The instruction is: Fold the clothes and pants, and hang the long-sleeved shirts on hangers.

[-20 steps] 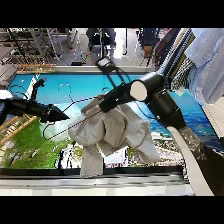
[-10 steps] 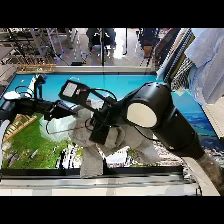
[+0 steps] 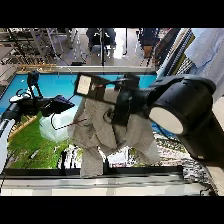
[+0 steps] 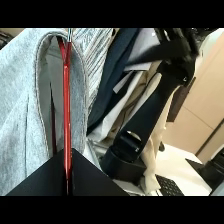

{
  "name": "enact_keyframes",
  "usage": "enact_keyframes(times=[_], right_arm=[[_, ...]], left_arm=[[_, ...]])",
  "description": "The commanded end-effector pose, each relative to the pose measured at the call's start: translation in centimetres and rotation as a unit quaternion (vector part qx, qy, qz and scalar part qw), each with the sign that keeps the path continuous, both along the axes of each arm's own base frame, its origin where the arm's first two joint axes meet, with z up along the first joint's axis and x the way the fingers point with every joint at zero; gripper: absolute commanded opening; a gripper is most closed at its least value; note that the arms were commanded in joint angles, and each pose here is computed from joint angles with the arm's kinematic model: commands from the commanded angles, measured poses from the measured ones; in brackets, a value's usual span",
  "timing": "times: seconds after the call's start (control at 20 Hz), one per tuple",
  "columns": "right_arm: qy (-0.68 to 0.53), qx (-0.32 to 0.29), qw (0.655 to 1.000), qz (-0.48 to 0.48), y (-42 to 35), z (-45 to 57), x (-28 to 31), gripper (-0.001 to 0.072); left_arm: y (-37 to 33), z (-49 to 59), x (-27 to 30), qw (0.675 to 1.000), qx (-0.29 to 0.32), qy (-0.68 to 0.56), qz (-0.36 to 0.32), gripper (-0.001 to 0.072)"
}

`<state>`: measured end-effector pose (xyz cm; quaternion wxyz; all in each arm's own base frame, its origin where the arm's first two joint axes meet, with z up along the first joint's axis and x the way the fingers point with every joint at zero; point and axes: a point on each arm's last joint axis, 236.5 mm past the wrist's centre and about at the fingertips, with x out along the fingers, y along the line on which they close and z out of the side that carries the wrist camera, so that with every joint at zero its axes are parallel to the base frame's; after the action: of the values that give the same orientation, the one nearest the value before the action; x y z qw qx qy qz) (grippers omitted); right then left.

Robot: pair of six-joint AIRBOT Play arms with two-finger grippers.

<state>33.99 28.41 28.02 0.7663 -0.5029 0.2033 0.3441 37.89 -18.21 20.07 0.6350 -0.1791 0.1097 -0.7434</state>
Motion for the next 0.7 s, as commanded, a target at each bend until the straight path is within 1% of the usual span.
enact_keyframes(times=[0.0, 0.1, 0.3, 0.35, 0.4, 0.45, 0.5, 0.55, 0.65], right_arm=[[-0.108, -0.016, 0.994, 0.023, 0.6, 2.0, 5.4, 0.0632], [-0.09, -0.007, 0.995, 0.045, 3.1, -1.0, 7.5, 0.0624], [-0.053, -0.008, 0.996, 0.071, 6.6, -6.1, 9.0, 0.0352], [-0.048, -0.011, 0.996, 0.071, 6.7, -6.6, 9.0, 0.0177], [-0.042, -0.015, 0.997, 0.069, 6.4, -6.8, 8.9, 0.0026], [-0.034, -0.02, 0.997, 0.068, 6.1, -7.0, 8.7, 0.0028], [-0.023, -0.028, 0.997, 0.066, 5.8, -7.4, 8.3, 0.0027], [-0.005, -0.039, 0.997, 0.063, 5.3, -8.2, 7.9, 0.0027], [0.042, -0.068, 0.995, 0.052, 3.6, -10.0, 6.7, 0.0025]], left_arm=[[0.1, 0.2, 0.0, 1.0, -0.009, -0.003, -0.001, 0.0022], [0.0, 0.1, 0.0, 1.0, -0.006, -0.002, -0.002, 0.0022], [0.0, 0.1, 0.2, 1.0, -0.005, -0.001, 0.004, 0.0026], [0.0, 0.1, 0.3, 1.0, -0.005, 0.002, 0.005, 0.003], [-0.1, 0.0, 0.7, 1.0, -0.001, 0.018, 0.01, 0.0093], [-0.1, -0.2, 1.2, 0.999, 0.007, 0.049, 0.018, 0.0308], [-0.1, -0.5, 2.4, 0.995, 0.014, 0.09, 0.038, 0.0662], [0.0, -1.0, 3.7, 0.988, 0.026, 0.137, 0.062, 0.0713], [1.2, -2.0, 4.7, 0.982, 0.063, 0.158, 0.086, 0.0714]])
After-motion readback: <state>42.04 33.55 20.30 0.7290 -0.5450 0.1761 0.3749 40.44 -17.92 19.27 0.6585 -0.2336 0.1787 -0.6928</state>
